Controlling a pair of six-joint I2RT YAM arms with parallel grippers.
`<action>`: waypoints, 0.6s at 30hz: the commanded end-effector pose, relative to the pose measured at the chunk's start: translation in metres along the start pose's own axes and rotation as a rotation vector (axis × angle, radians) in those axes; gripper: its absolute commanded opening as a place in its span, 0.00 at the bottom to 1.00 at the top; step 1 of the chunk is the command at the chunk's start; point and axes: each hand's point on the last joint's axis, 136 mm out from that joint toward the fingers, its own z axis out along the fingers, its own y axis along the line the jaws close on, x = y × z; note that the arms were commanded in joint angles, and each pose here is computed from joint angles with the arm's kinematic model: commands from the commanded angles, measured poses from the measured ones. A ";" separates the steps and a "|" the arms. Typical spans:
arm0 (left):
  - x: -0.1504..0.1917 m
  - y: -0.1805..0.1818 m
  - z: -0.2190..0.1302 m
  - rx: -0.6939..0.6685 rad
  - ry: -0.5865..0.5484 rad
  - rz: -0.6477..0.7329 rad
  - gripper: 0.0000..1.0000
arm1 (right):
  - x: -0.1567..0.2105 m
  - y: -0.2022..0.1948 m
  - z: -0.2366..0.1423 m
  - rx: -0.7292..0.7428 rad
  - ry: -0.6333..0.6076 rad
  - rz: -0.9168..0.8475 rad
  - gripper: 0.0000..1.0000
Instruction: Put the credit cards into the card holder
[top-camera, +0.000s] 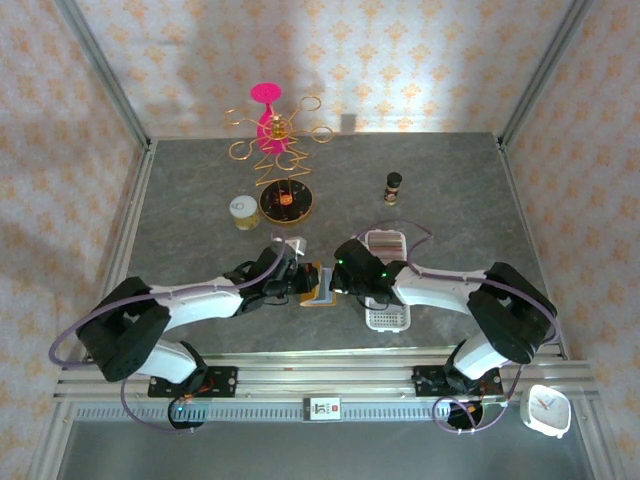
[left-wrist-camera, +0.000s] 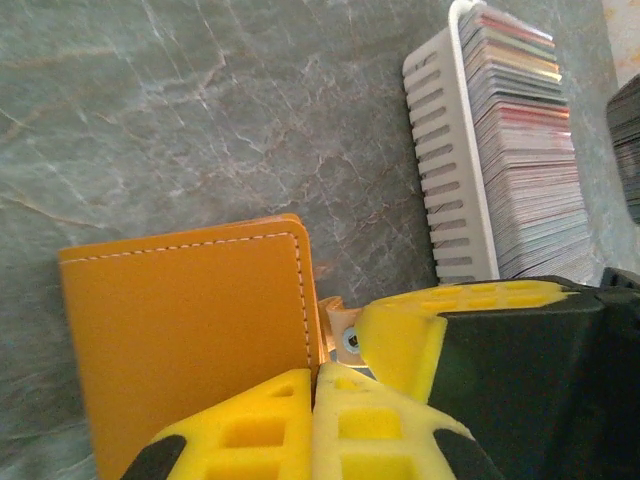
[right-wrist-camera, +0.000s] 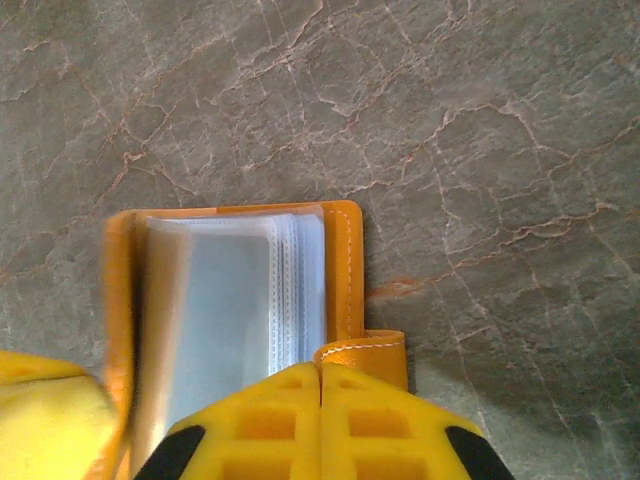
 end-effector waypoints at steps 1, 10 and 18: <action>-0.001 -0.008 0.011 0.027 -0.007 -0.035 0.00 | 0.004 -0.012 -0.006 0.038 -0.011 0.011 0.00; 0.009 0.000 0.034 0.020 0.025 -0.063 0.00 | 0.001 -0.015 -0.011 0.056 -0.030 0.013 0.18; 0.003 0.006 0.016 -0.024 -0.018 -0.026 0.16 | -0.001 -0.011 -0.014 0.043 -0.035 0.014 0.20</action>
